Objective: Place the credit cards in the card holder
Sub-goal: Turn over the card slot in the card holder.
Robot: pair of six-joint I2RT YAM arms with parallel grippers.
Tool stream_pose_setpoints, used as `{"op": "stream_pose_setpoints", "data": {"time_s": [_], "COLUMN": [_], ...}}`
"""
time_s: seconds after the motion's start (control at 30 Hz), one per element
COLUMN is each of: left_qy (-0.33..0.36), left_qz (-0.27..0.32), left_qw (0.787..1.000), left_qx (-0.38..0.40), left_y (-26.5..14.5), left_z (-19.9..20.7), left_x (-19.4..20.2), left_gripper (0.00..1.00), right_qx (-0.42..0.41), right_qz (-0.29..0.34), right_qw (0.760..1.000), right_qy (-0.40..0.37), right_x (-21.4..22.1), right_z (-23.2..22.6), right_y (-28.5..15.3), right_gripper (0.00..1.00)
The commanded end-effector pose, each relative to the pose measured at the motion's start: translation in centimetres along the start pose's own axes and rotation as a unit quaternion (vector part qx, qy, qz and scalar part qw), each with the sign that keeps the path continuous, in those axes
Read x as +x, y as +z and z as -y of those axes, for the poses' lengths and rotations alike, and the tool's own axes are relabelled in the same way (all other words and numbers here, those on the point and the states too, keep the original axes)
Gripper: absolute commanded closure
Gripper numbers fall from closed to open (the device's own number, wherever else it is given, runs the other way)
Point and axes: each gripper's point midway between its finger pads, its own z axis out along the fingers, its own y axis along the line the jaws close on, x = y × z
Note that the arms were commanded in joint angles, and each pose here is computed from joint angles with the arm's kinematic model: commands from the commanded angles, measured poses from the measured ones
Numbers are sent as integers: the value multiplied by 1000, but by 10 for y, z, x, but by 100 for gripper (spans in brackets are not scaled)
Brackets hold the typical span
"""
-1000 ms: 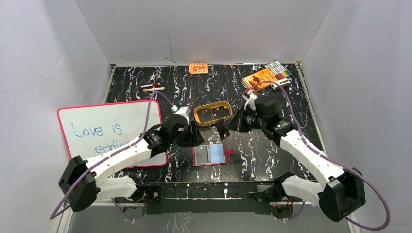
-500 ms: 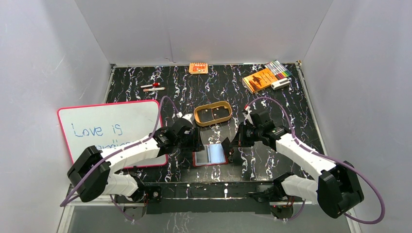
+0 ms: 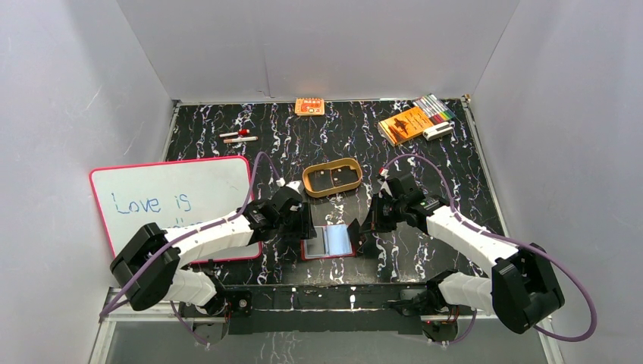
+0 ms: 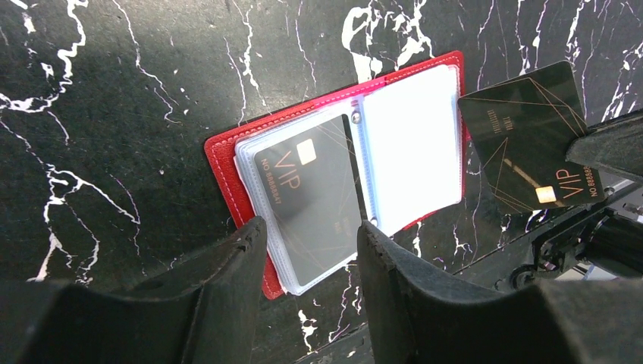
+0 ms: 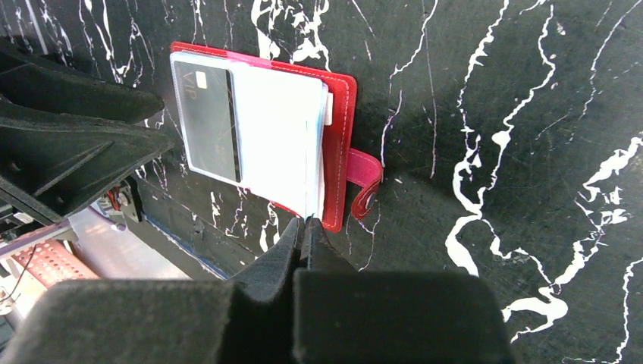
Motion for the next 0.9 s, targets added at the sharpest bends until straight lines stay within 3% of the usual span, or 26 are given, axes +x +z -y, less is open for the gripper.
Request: {"op": "stream_pose_setpoints", "data": {"time_s": [0.0,0.43,0.87], "left_qy": [8,28,30], "left_qz": [13,14,-35], "left_qw": [1000,996,994], "left_qx": [-5,88,96], "left_y": [-4,-16,8], "left_z": [-2,49,51], "left_x": [-4,-22,-4], "left_gripper": [56,59,60], "right_qx": [12,7,-32], "right_qz": [-4,-12,-15], "right_qw": [1000,1000,999], "right_qy": [-5,-8,-18], "right_x": [3,9,14], "right_z": [4,5,-8], "right_y": [1,4,9], "right_gripper": [100,100,100]}}
